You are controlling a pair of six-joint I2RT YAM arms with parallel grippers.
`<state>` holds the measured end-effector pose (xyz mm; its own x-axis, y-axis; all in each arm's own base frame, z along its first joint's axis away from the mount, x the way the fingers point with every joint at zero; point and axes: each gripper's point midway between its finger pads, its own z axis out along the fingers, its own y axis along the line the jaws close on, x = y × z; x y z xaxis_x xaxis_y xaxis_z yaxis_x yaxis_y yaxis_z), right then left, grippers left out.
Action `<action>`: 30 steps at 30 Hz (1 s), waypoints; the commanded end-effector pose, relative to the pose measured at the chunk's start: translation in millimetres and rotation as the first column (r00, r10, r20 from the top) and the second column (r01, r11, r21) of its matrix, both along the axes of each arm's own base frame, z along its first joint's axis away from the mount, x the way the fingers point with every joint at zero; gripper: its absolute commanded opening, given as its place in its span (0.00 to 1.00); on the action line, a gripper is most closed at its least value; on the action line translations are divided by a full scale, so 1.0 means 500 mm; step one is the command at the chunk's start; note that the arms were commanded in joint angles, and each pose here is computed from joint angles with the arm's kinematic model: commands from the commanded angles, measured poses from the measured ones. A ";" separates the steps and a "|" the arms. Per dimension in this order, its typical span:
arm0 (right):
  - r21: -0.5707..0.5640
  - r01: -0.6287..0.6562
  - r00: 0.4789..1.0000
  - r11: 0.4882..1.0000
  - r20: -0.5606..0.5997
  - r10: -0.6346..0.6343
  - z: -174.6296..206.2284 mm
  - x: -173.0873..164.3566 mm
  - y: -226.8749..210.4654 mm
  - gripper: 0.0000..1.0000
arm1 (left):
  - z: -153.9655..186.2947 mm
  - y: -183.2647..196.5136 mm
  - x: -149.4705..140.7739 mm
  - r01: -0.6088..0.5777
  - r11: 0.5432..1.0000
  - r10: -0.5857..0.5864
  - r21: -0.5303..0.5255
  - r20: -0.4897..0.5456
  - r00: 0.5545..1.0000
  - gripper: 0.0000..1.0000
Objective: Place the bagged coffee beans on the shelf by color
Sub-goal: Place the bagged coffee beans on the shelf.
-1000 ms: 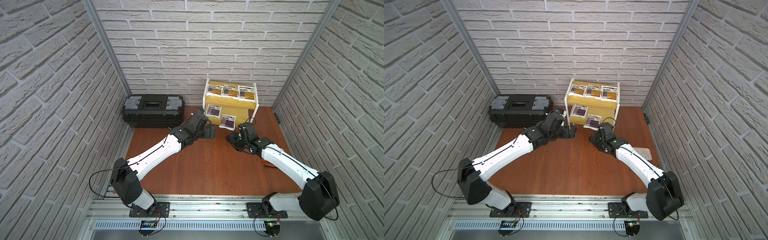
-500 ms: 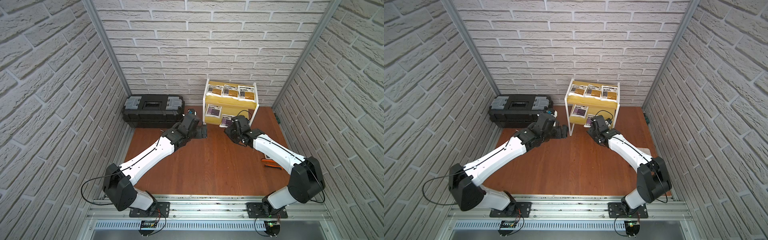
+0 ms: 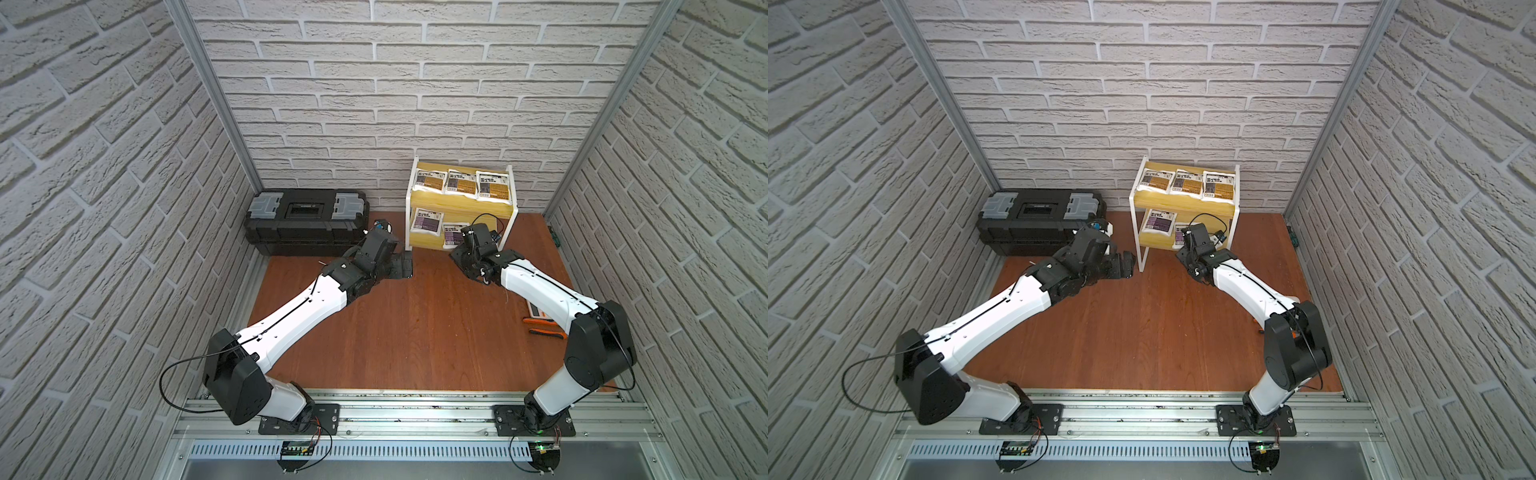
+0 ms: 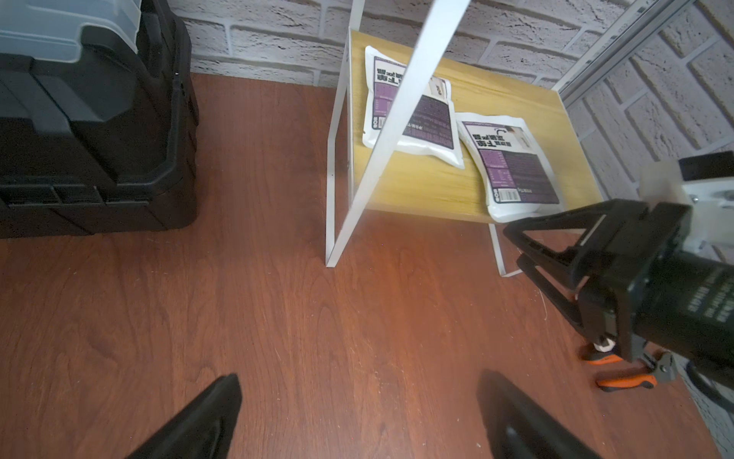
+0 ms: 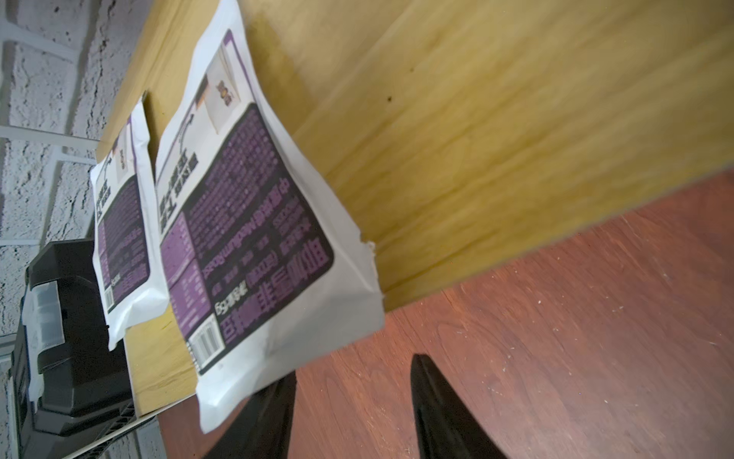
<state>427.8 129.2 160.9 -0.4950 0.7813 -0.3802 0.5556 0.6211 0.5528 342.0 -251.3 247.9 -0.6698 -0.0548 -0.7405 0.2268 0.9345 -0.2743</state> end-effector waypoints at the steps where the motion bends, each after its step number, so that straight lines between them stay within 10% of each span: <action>1: 0.023 0.005 0.998 1.000 0.059 -0.006 0.030 0.028 0.003 0.52 | 0.014 -0.001 0.001 -0.001 1.000 0.002 -0.028 0.018 1.000 0.98; 15: 0.051 -0.216 0.971 0.975 0.112 0.209 0.105 -0.058 0.024 0.56 | -0.010 -0.056 0.009 0.098 0.995 -0.098 0.009 0.006 0.995 0.98; 30: -0.100 -0.167 0.982 0.981 0.073 0.174 0.124 -0.254 -0.130 0.58 | -0.065 -0.226 0.073 0.086 0.996 -0.085 -0.039 0.019 0.996 0.99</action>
